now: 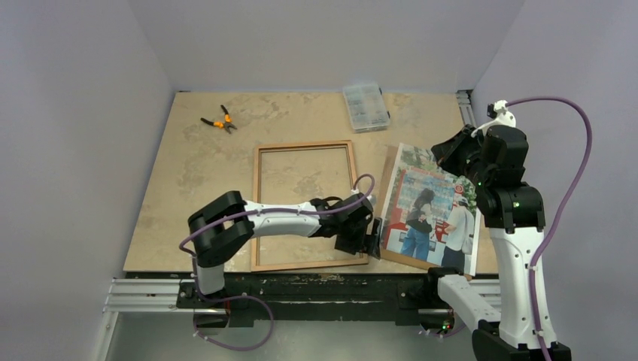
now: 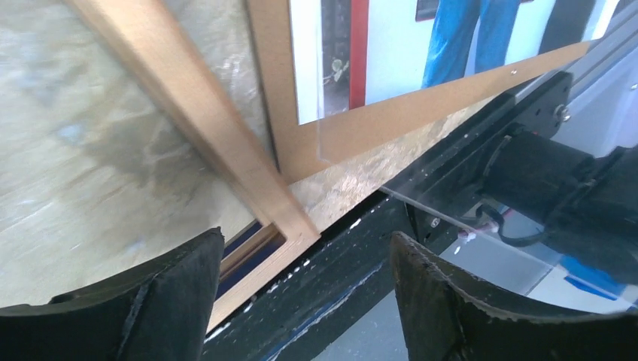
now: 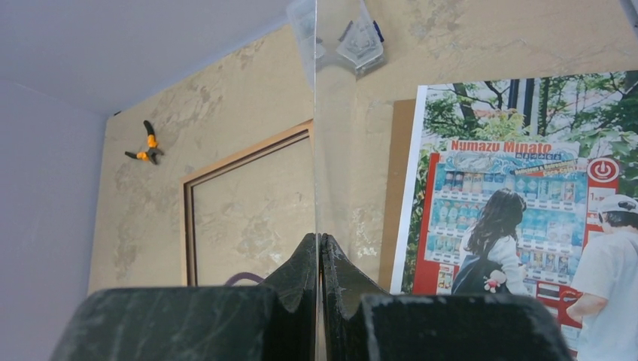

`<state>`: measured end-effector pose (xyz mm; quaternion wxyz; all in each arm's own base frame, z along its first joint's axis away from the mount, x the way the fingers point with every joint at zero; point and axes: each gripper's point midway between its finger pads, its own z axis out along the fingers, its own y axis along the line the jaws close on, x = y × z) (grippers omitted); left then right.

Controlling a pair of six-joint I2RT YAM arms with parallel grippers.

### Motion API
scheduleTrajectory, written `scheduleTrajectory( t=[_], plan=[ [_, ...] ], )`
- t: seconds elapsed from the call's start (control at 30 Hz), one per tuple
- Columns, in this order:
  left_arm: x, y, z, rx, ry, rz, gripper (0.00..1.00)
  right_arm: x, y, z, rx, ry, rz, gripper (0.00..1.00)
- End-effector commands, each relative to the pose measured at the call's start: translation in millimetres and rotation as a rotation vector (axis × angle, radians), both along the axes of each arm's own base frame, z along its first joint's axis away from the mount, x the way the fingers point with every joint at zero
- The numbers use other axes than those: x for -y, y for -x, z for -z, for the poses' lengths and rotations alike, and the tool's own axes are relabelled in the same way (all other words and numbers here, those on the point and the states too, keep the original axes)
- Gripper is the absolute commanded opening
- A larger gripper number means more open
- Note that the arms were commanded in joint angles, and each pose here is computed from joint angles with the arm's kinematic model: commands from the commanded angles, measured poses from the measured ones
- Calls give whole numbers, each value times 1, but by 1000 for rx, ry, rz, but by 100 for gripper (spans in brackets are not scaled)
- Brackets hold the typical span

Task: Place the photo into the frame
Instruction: Adjust the photo frame at the center of the board.

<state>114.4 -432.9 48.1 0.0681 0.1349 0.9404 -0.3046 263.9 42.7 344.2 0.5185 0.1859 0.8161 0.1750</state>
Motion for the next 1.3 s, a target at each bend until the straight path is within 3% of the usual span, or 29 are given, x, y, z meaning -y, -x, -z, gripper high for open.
scheduleTrajectory(
  t=[0.0,0.17,0.33,0.5,0.8,0.97,1.07,1.27],
  plan=[
    [-16,-32,-46,88,113,-73,80,-8,-3,-13,47,-12,-47,0],
    [-58,-61,-61,128,183,-176,81,-25,-4,-8,30,-58,-132,0],
    [-128,-85,-58,157,161,-336,82,-41,-6,-1,15,-109,-213,0],
    [-219,-88,-51,221,53,-528,81,-54,-9,16,-18,-161,-269,0],
    [-363,-52,-56,364,-384,-835,74,-82,-9,58,-113,-340,-359,0],
    [-371,-44,-39,304,-488,-805,72,-98,-8,68,-135,-426,-400,0],
    [-359,-50,-26,263,-486,-759,70,-106,-6,68,-141,-481,-429,0],
    [-336,-61,-3,201,-441,-691,55,-113,-4,66,-143,-532,-456,0]
  ],
)
